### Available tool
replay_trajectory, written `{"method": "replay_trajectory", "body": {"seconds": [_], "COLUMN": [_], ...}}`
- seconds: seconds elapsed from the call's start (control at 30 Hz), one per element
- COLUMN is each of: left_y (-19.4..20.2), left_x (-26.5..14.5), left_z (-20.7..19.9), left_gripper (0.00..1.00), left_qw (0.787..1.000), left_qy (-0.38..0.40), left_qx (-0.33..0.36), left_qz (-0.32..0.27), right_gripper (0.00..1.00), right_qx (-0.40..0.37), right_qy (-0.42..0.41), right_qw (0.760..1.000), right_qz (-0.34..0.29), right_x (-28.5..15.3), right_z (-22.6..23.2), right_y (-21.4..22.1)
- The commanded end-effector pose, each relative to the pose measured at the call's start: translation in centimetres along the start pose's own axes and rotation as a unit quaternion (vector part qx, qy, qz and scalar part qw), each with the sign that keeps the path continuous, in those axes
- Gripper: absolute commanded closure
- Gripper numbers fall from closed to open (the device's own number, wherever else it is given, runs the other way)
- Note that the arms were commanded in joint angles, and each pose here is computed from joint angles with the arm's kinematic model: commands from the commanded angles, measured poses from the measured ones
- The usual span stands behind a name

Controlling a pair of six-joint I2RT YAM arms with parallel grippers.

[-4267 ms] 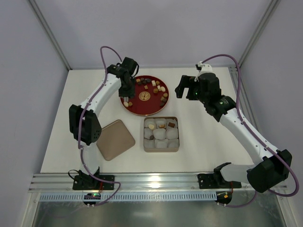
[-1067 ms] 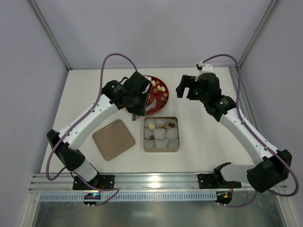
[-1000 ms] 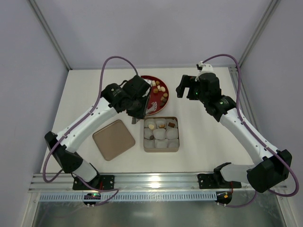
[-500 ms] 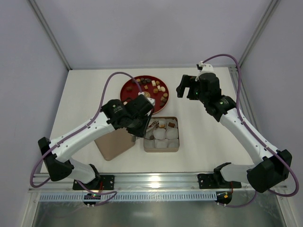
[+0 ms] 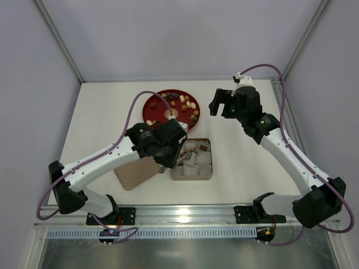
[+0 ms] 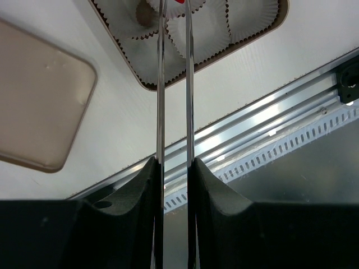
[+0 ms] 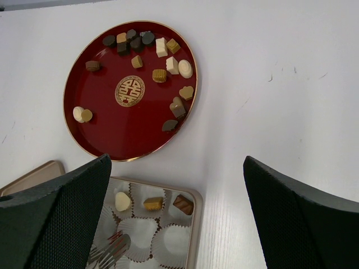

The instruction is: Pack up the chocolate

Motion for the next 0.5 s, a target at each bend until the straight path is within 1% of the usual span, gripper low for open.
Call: {"method": "replay_trajectory", "body": {"seconds": [0.0,0.3,0.47], "left_y": [-0.7,-0.9,-1.0], "left_x": [0.5,1.9,2.3], "left_z": [-0.8,-0.8,-0.8], "left_gripper": [0.72,0.70,0.67], "left_qw": [1.000,1.000,1.000], "left_qy": [0.015,0.001,-0.001], "left_qx": [-0.001,0.005,0.009], "left_qz": [-0.013,-0.005,-0.001], "right_gripper": [0.00,0.00,0.00], "right_qx": [-0.003,-0.003,-0.003], "right_qy": [0.003,0.002,0.003], "right_qw": [1.000,1.000,1.000], "right_qz": [-0.020,-0.021,-0.022], "right_x": [-0.3,-0.3,-0.3], "right_z": [-0.2,-0.1,-0.2], "right_y": [-0.7,-0.7,-0.8]}}
Point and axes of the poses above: each gripper's point midway between its finger pads, its own x axis out along the fingers, its own z axis along the line the jaws close on, y = z × x, the point moved 7 cm from there along -x, back along the fingers, and after that the axes turned 5 degrees about x, right-handed, at the moved point
